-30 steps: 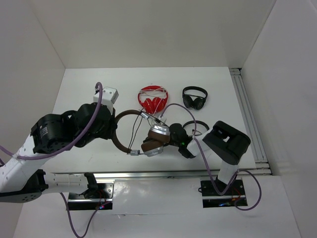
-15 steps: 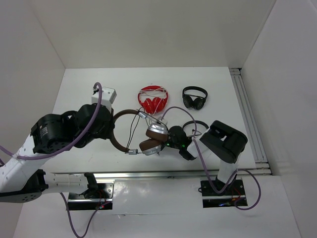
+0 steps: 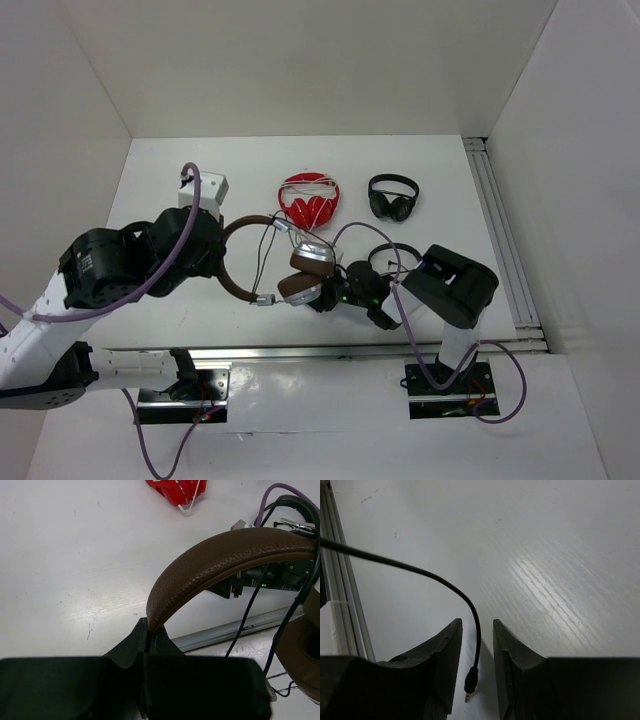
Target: Wrap the headphones
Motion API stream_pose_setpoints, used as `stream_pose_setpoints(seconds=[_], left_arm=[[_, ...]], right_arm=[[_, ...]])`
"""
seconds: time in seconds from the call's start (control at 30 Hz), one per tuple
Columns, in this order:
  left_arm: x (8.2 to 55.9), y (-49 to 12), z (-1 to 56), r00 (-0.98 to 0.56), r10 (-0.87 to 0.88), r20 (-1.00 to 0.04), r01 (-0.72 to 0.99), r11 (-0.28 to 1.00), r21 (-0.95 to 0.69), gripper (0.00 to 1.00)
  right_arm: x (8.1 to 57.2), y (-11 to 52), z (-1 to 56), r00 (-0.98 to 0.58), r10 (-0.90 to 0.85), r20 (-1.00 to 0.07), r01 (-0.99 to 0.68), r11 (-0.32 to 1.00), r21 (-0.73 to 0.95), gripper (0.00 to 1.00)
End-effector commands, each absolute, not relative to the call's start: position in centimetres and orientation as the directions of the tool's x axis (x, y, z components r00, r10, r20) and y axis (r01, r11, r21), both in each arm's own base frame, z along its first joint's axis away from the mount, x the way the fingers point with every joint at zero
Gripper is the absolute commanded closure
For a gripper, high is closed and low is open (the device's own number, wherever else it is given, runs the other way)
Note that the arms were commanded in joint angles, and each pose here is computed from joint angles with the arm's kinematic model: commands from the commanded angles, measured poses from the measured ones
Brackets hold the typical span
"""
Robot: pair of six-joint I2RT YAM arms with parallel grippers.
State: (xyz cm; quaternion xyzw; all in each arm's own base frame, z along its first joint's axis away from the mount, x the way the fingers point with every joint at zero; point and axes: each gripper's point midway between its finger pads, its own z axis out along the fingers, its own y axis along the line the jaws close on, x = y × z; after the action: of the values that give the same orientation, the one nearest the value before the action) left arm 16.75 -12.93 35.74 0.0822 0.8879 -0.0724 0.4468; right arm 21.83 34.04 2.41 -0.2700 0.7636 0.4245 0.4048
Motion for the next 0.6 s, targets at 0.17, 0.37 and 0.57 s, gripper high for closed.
stream_pose_setpoints(seconds=[0.17, 0.37, 0.57], left_arm=[[17.8, -12.3, 37.7, -0.546, -0.036, -0.837, 0.137, 0.982, -0.132, 1.0], [18.0, -12.3, 37.7, -0.549, -0.044, -0.835, 0.132, 0.982, -0.138, 1.0], [18.1, -12.7, 37.0, -0.56, -0.033, -0.828, 0.137, 0.982, -0.132, 1.0]], right_arm=[[19.9, 33.1, 1.5, -0.541, -0.094, -0.836, -0.753, 0.497, 0.432, 0.63], [19.2, 33.3, 1.3, -0.544, -0.11, -0.832, -0.757, 0.492, 0.43, 0.86], [19.2, 33.6, 0.9, -0.538, -0.102, -0.837, -0.744, 0.523, 0.415, 0.98]])
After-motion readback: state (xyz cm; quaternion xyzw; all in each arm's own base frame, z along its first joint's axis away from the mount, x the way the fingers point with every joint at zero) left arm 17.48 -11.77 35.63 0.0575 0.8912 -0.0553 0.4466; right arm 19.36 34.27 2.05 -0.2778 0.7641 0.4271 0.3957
